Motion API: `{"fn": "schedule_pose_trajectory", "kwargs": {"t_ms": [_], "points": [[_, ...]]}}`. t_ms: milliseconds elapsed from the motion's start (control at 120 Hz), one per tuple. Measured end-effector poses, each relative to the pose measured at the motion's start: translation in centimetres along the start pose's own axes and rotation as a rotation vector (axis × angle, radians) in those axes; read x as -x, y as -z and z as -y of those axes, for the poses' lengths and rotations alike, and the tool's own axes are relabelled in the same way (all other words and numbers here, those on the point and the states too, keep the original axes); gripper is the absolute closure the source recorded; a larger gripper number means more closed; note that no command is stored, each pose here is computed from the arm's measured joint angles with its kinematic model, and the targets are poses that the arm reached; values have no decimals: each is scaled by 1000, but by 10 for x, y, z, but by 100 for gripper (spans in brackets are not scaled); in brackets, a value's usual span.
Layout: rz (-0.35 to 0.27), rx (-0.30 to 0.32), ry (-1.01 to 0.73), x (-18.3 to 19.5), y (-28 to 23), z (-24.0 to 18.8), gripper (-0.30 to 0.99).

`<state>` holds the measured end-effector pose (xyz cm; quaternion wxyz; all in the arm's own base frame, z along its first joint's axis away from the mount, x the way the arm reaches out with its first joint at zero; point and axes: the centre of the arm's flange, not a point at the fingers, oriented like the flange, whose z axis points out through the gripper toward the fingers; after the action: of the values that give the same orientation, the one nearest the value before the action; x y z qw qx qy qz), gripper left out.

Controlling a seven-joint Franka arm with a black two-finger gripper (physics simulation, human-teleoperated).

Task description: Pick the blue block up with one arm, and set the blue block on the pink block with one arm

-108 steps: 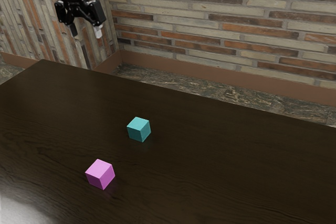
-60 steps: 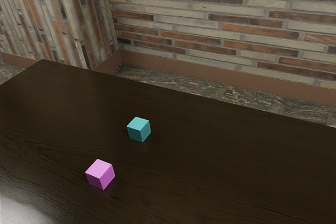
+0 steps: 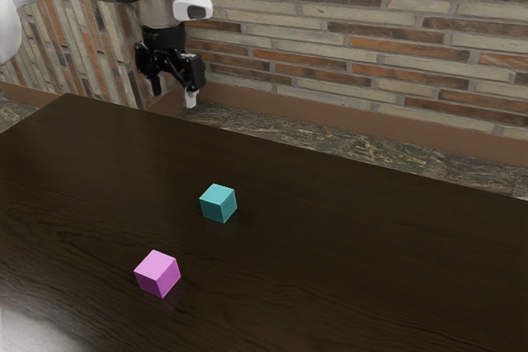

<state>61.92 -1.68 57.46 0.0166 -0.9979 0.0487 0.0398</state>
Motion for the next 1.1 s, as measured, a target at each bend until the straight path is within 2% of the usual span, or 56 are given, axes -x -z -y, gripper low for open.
{"fn": "schedule_pose_trajectory", "kwargs": {"t_ms": [100,225,350,617,833,1100], "points": [[-12,-5,1,-23,-29,4,0],[2,-4,11,-55,-86,13,0],[-9,-2,16,-73,-119,18,0],[6,66,47,-104,-212,31,0],[25,100,62,-99,-272,31,0],[-36,106,59,-103,-286,32,0]]}}
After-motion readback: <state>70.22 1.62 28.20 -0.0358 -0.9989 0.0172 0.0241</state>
